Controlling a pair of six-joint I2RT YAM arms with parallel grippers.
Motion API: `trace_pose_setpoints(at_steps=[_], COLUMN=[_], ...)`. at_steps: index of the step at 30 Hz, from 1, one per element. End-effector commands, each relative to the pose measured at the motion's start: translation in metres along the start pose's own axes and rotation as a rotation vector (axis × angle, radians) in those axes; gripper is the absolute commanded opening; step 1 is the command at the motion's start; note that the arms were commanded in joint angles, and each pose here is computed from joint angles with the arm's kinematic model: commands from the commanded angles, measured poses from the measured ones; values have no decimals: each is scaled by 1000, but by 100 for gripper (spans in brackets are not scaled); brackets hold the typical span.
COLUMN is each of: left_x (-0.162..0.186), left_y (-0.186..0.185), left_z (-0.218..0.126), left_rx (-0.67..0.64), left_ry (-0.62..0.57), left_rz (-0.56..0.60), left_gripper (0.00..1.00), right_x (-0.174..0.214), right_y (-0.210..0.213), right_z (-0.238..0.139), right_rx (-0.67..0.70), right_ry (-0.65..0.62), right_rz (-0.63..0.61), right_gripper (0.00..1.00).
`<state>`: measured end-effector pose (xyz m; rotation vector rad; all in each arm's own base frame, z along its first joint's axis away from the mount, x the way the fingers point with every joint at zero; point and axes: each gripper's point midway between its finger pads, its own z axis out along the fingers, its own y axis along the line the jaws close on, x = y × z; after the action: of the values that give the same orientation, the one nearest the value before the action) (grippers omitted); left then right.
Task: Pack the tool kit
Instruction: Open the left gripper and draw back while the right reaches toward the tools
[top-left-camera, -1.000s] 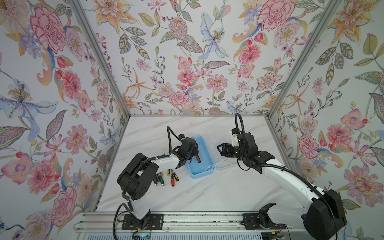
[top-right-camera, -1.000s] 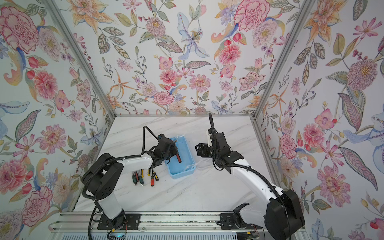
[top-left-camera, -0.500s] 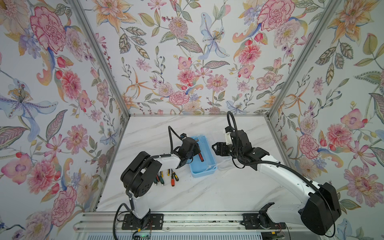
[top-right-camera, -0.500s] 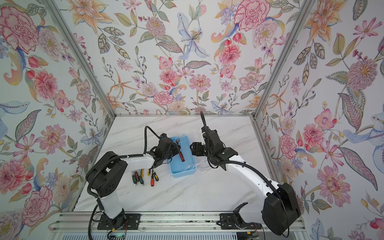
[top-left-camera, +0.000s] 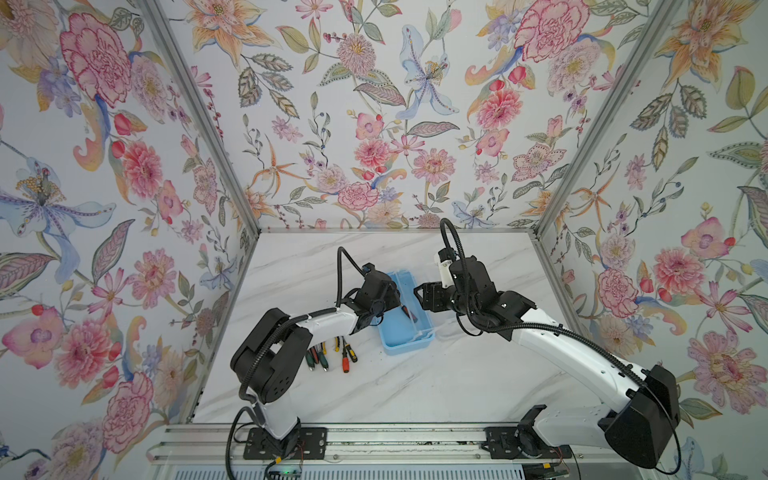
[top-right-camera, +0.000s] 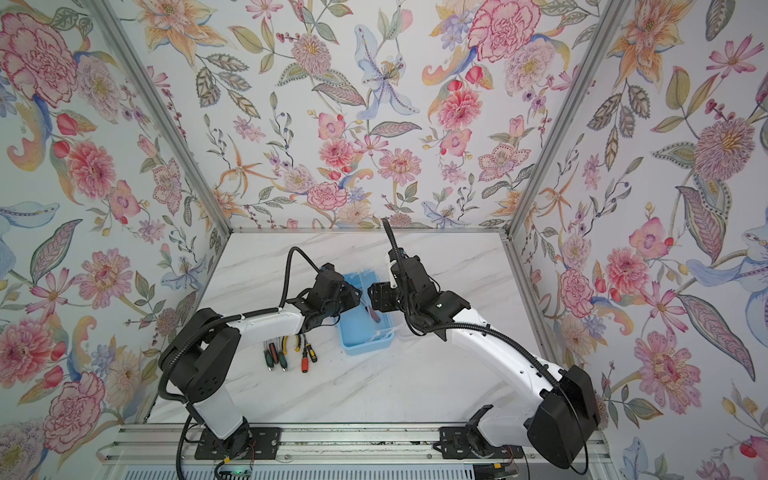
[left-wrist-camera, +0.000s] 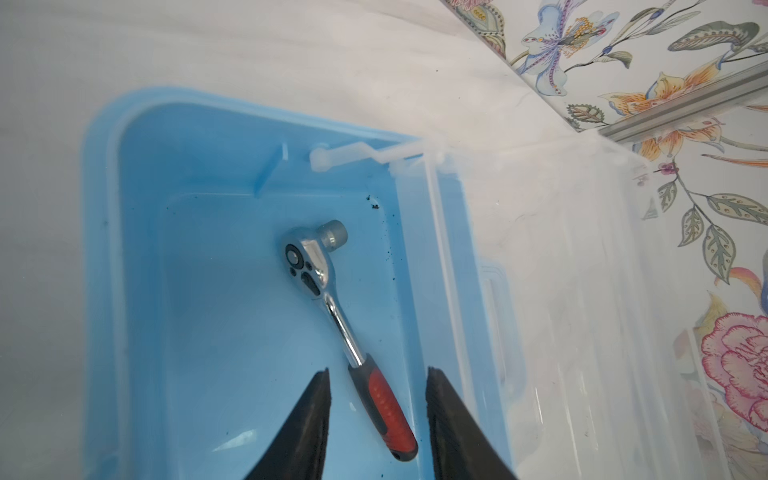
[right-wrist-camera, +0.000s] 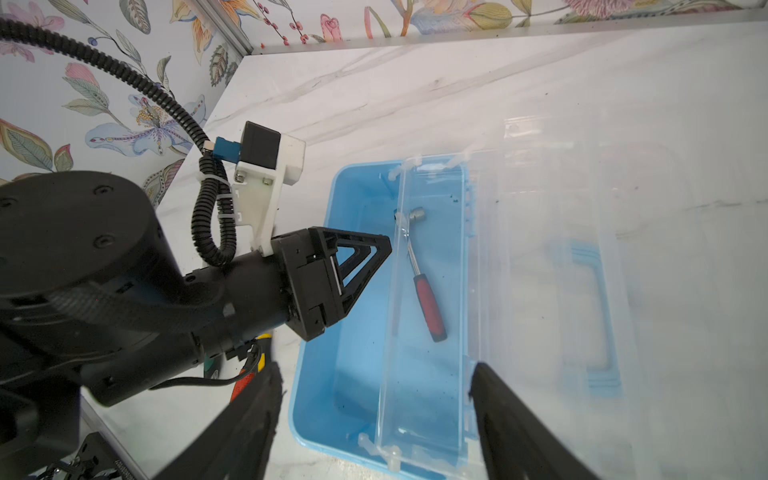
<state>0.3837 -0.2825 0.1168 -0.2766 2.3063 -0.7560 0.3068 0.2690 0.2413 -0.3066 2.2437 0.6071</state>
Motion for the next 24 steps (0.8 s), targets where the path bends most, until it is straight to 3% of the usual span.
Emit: trace_pose_setpoints(at_steps=[1, 5, 13, 24], left_x=[-31, -42, -15, 24], left_y=[-11, 17, 124, 233], left_z=[-37, -83, -144, -182], left_rx=[-6, -71, -212, -481], left_ry=[-88, -178, -234, -230], left_rz=[105, 109, -59, -207], left_gripper=[45, 47, 49, 49], right_x=[-4, -1, 27, 110], right_y=[10, 33, 115, 194], right_z=[5, 26, 85, 141], right_rx=[40, 48, -132, -305], right_ry=[14, 65, 218, 442], right_rz=[-62, -131, -241, -307], right_gripper=[68, 62, 41, 43])
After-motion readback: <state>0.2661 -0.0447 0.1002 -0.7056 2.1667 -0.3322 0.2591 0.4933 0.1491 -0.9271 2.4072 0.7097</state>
